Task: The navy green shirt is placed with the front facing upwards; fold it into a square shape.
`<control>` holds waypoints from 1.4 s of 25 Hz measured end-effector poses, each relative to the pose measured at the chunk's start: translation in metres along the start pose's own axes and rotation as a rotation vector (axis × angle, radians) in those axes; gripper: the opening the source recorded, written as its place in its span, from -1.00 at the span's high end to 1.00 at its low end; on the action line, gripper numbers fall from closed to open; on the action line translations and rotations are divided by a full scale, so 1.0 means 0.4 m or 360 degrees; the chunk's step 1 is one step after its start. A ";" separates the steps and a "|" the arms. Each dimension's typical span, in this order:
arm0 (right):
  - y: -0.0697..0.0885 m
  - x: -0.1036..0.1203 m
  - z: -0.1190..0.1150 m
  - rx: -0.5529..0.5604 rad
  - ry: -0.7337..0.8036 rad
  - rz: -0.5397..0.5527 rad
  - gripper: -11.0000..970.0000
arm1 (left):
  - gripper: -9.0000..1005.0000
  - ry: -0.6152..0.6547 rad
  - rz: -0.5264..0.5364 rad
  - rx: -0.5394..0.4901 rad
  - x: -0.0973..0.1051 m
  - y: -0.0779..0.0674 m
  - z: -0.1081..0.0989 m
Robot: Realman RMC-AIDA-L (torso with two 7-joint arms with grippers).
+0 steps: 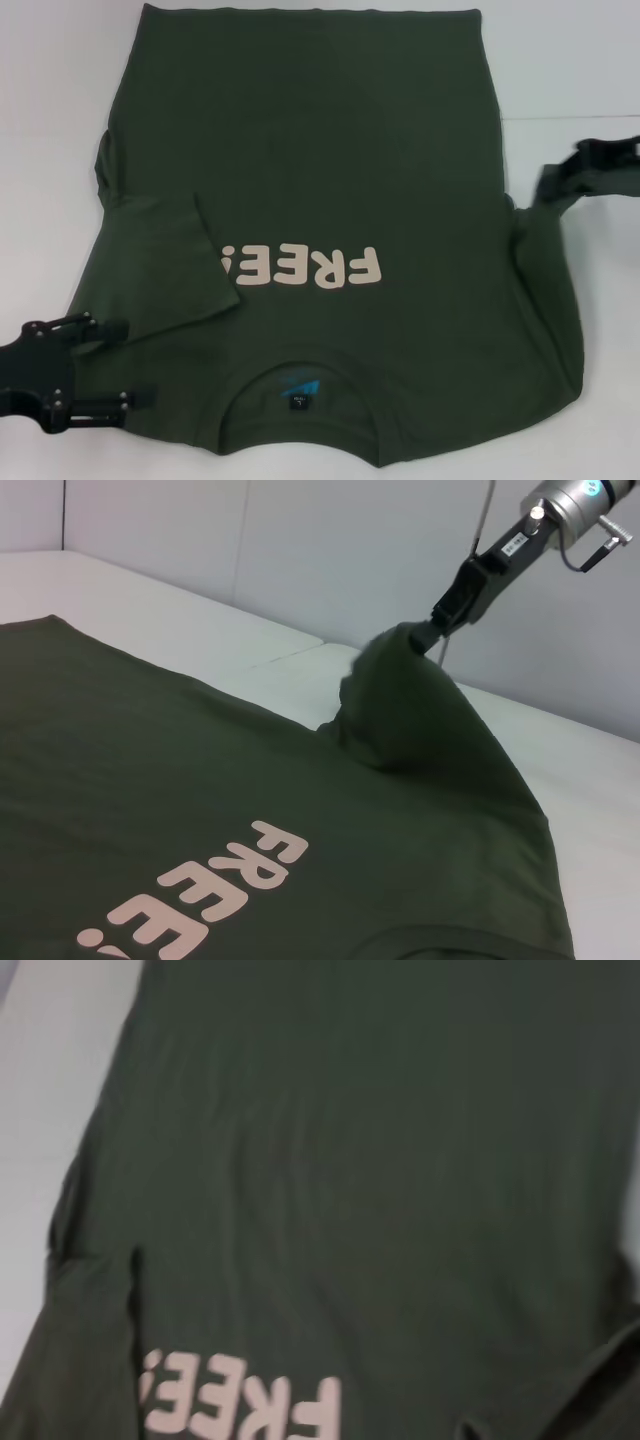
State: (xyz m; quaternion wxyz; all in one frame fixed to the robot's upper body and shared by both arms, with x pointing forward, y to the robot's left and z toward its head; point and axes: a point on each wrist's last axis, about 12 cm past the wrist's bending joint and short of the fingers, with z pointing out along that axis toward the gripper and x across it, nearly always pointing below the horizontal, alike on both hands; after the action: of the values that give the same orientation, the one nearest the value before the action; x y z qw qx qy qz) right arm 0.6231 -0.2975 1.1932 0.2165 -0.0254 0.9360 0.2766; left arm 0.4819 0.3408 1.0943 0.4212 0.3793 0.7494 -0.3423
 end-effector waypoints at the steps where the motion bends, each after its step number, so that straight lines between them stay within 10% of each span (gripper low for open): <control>1: 0.014 -0.004 0.013 -0.0007 0.0015 -0.0023 0.69 | -0.85 0.0000 -0.0001 -0.0001 0.000 0.000 0.000; 15: 0.133 -0.004 0.154 -0.0049 0.0220 -0.0238 0.63 | -0.85 -0.0004 -0.0005 -0.0003 0.000 0.000 0.002; 32: 0.096 0.008 0.113 -0.0321 0.0121 -0.0186 0.55 | -0.85 -0.0065 -0.0049 -0.0043 0.003 -0.001 -0.008; 35: 0.071 0.016 0.094 -0.0354 0.0099 -0.0137 0.30 | -0.85 -0.0067 -0.0149 -0.0043 -0.001 0.003 -0.010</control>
State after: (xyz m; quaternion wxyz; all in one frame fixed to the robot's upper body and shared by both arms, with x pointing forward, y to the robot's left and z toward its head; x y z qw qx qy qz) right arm 0.6271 -0.2533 1.1765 0.1950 -0.0980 0.9037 0.3683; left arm 0.4815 0.3444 1.0962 0.4254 0.3308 0.7619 -0.3593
